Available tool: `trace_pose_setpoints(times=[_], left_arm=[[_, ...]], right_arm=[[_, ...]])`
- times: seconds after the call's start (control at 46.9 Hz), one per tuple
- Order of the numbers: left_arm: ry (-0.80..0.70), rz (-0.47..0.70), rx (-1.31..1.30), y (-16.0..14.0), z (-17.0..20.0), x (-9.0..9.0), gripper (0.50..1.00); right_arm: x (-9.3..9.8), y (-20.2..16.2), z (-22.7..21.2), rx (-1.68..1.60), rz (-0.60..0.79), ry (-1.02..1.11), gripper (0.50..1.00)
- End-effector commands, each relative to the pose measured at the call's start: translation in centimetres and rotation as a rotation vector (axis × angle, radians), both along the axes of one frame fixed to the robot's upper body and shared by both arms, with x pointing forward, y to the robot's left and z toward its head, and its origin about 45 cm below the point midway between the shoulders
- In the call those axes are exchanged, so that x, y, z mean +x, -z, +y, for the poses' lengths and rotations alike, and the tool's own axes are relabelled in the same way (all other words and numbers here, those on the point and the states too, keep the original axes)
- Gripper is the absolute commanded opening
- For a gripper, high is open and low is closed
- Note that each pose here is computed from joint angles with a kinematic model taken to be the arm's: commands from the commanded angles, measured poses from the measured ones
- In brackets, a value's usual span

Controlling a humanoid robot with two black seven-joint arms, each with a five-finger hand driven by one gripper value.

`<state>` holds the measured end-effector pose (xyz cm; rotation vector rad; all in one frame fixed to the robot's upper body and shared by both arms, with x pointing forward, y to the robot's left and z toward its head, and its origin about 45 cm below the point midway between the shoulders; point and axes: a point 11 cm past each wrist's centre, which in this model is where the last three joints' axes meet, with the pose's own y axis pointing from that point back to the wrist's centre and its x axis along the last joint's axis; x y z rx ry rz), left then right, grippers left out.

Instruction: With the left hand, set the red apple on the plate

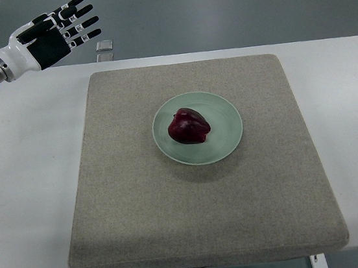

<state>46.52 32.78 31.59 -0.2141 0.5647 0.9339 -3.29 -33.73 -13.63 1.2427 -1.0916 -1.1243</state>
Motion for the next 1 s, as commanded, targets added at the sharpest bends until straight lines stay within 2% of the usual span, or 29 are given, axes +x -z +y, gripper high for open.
trace_pose_setpoints(times=[0.0,0.981], left_arm=[[-0.004,0.018,0.005,0.8,0.2,-0.3,0.996],[-0.013,0.028,0.028,1.4,0.9,-0.5,0.996]], right_arm=[[-0.1,0.0,0.0,0.001,0.002,-0.004,0.964],[-0.4,0.2,1.9,0.053,0.017,-0.016,0.964]])
